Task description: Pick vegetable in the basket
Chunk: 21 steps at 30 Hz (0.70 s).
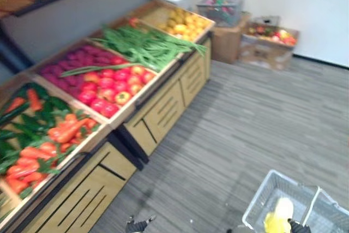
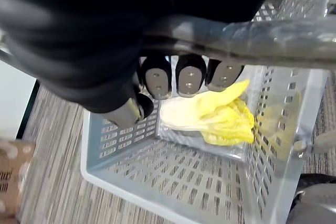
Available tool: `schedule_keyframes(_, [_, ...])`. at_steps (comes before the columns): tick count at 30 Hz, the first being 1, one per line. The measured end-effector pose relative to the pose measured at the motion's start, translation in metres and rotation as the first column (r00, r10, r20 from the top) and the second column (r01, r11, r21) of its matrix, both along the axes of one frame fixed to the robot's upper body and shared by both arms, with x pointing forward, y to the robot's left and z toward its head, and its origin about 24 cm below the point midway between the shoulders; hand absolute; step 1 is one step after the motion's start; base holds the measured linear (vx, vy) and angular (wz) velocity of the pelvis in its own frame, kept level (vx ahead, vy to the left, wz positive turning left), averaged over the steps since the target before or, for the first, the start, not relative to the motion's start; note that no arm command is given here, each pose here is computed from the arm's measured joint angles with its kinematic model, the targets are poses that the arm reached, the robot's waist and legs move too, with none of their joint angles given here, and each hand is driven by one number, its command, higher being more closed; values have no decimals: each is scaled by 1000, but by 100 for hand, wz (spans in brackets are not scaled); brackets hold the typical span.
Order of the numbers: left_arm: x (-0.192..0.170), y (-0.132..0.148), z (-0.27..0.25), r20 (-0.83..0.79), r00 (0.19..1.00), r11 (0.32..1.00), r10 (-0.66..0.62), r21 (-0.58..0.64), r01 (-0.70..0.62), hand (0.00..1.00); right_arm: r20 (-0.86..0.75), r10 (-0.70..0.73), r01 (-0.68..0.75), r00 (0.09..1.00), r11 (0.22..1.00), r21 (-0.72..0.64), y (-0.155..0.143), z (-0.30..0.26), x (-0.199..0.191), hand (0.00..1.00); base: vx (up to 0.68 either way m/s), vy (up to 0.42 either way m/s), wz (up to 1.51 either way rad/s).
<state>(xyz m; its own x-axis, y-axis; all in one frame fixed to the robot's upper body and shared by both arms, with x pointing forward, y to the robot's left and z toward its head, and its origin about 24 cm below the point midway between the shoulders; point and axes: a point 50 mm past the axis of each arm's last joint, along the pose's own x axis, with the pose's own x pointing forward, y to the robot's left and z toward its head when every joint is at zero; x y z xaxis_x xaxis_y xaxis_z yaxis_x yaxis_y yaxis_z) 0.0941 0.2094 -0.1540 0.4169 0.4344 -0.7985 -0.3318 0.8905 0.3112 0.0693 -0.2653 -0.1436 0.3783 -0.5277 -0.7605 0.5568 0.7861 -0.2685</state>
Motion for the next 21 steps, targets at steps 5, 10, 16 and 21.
schedule_keyframes(5, [7, -6, 1, 21, 1000, 1000, -6, -10, 6, 0, -14, 17, -17, 1000, 1000, 6, 3, -1, -2, 100, 88, 93, 94])
schedule_keyframes(10, [12, 1, 4, 39, 999, 1000, 0, 7, 0, 0, 24, 26, -28, 999, 998, 57, 19, -4, 11, 100, 108, 169, 54])
schedule_keyframes(16, [4, 9, 2, -2, 1000, 999, -24, 26, 24, 0, 32, 108, -110, 994, 992, 54, 22, -3, 20, 100, 19, 20, 1])
schedule_keyframes(21, [0, 11, -1, -56, 989, 989, -136, 43, 138, 0, 34, 113, -113, 993, 994, 2, 1, 4, 29, 100, -26, 74, 12])
